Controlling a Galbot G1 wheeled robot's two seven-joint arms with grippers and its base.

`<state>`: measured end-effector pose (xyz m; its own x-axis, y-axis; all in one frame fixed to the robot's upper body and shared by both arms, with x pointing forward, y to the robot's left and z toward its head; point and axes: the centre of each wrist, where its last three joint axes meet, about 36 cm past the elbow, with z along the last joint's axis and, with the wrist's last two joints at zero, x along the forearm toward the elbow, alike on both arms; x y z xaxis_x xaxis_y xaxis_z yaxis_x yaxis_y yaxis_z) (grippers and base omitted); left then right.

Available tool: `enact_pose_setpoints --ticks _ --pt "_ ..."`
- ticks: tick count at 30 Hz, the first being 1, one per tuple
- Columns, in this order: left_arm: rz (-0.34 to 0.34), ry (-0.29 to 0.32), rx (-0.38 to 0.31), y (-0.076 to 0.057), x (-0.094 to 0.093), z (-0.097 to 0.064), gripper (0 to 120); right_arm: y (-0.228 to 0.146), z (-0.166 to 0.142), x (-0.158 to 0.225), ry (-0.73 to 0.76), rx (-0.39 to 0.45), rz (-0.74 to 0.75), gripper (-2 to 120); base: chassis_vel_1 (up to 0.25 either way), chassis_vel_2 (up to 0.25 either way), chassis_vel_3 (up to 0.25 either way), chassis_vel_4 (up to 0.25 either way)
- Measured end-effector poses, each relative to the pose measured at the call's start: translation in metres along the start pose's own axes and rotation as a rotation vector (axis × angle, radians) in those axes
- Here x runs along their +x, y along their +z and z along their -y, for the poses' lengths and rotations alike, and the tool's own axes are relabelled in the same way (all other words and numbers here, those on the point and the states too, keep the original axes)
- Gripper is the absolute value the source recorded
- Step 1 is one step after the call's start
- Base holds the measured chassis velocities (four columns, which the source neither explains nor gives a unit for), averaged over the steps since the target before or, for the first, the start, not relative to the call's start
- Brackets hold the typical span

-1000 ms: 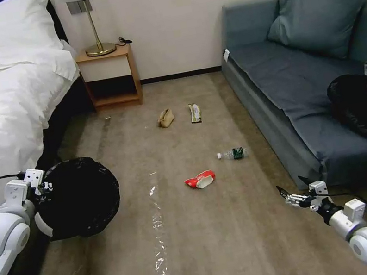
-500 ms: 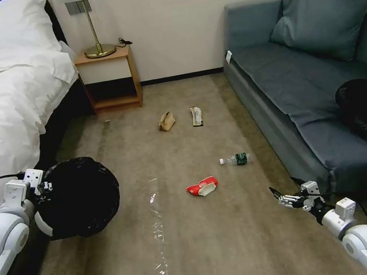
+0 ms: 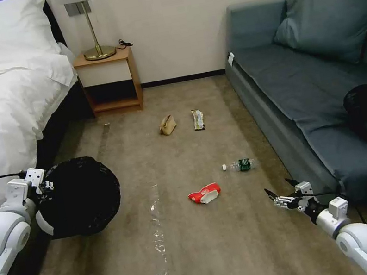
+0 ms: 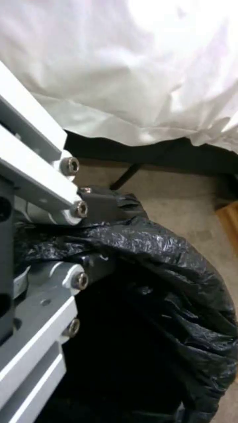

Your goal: Pick up the trash bin, then pick up the garbage on the floor and place it into the trash bin.

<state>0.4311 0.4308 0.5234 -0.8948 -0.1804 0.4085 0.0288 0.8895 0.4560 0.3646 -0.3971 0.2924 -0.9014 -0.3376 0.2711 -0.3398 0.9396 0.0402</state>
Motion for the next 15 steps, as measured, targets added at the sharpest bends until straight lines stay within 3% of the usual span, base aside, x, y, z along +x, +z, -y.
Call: enact_pose_setpoints --ticks 15 --pt "0.003 0.018 0.006 0.002 -0.008 0.001 5 0.0 0.002 -0.013 -0.01 -0.007 0.003 100 -0.116 0.117 0.118 -0.114"
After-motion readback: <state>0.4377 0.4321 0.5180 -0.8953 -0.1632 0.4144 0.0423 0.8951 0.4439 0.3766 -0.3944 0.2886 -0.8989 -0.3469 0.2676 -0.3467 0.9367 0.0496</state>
